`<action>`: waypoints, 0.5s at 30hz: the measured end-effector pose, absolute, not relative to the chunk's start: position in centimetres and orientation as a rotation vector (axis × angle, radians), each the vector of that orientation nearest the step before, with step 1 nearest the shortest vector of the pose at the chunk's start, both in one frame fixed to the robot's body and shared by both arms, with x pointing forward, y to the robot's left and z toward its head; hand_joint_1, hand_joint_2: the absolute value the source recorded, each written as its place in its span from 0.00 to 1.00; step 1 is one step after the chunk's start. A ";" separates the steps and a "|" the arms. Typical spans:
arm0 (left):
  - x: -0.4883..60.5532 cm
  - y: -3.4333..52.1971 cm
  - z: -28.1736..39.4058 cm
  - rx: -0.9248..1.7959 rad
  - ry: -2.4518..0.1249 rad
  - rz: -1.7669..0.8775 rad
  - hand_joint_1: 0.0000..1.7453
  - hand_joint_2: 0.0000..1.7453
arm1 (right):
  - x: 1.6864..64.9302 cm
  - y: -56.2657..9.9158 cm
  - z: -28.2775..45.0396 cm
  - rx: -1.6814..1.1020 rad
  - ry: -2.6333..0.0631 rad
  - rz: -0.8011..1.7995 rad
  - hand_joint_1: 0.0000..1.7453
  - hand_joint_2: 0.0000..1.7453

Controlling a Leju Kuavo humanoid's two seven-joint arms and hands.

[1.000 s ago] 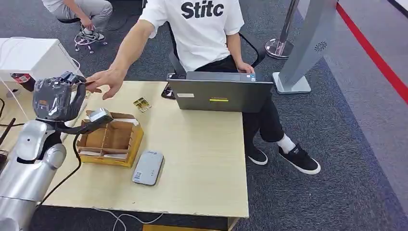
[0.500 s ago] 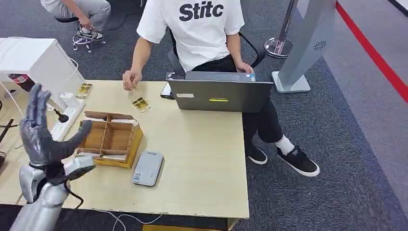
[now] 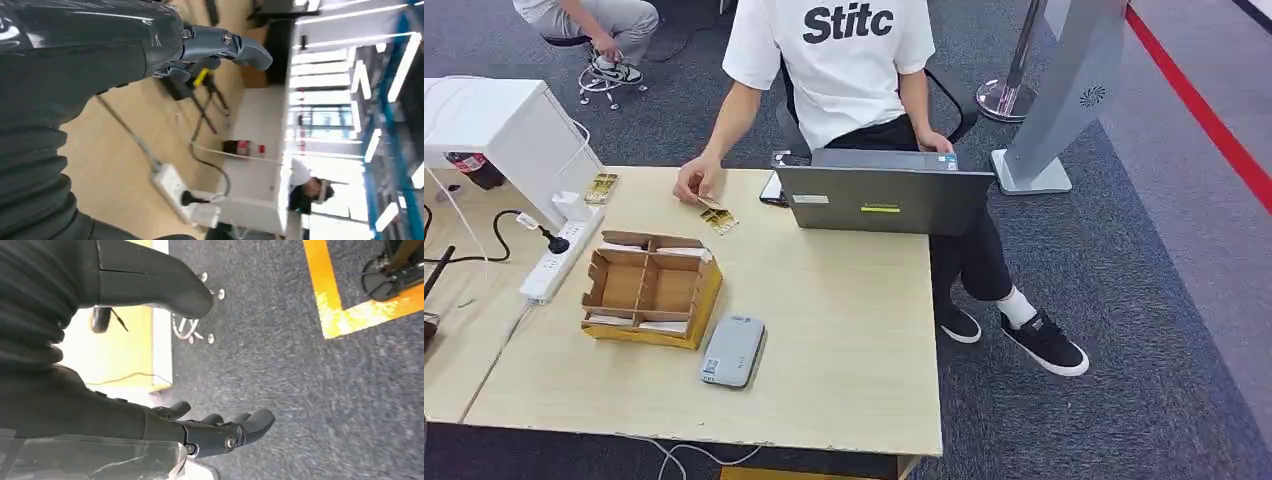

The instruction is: Pass the card to the sensor for recognition and then transmit it.

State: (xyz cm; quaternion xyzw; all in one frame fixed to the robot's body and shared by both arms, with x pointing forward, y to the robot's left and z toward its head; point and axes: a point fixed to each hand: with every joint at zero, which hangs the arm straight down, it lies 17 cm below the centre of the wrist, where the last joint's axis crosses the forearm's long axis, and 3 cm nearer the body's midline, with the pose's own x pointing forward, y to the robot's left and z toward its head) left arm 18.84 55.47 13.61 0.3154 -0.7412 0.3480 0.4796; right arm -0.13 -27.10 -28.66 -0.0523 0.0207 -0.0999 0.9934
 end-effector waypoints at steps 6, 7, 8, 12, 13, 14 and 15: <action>14.6 55.2 -6.2 0.593 -1.342 0.952 0.00 1.00 | 0.9 -26.6 -28.6 -0.099 -0.041 -0.152 0.00 1.00; 13.4 54.7 -9.1 0.594 -1.248 0.982 0.00 1.00 | 0.9 -26.6 -28.6 -0.097 -0.049 -0.145 0.00 1.00; 11.9 53.8 -12.4 0.585 -1.129 1.015 0.00 1.00 | 1.0 -26.5 -28.6 -0.093 -0.057 -0.136 0.00 1.00; 9.5 49.3 -19.0 0.490 -0.876 1.086 0.00 1.00 | 1.4 -26.5 -28.6 -0.087 -0.069 -0.120 0.00 1.00; 9.3 48.4 -19.9 0.468 -0.845 1.098 0.00 1.00 | 1.5 -26.5 -28.6 -0.088 -0.069 -0.119 0.00 1.00; 9.3 47.8 -20.5 0.449 -0.821 1.110 0.00 1.00 | 1.5 -26.5 -28.6 -0.088 -0.070 -0.119 0.00 1.00; 9.2 47.3 -21.0 0.435 -0.803 1.119 0.00 1.00 | 1.5 -26.5 -28.6 -0.088 -0.070 -0.119 0.00 1.00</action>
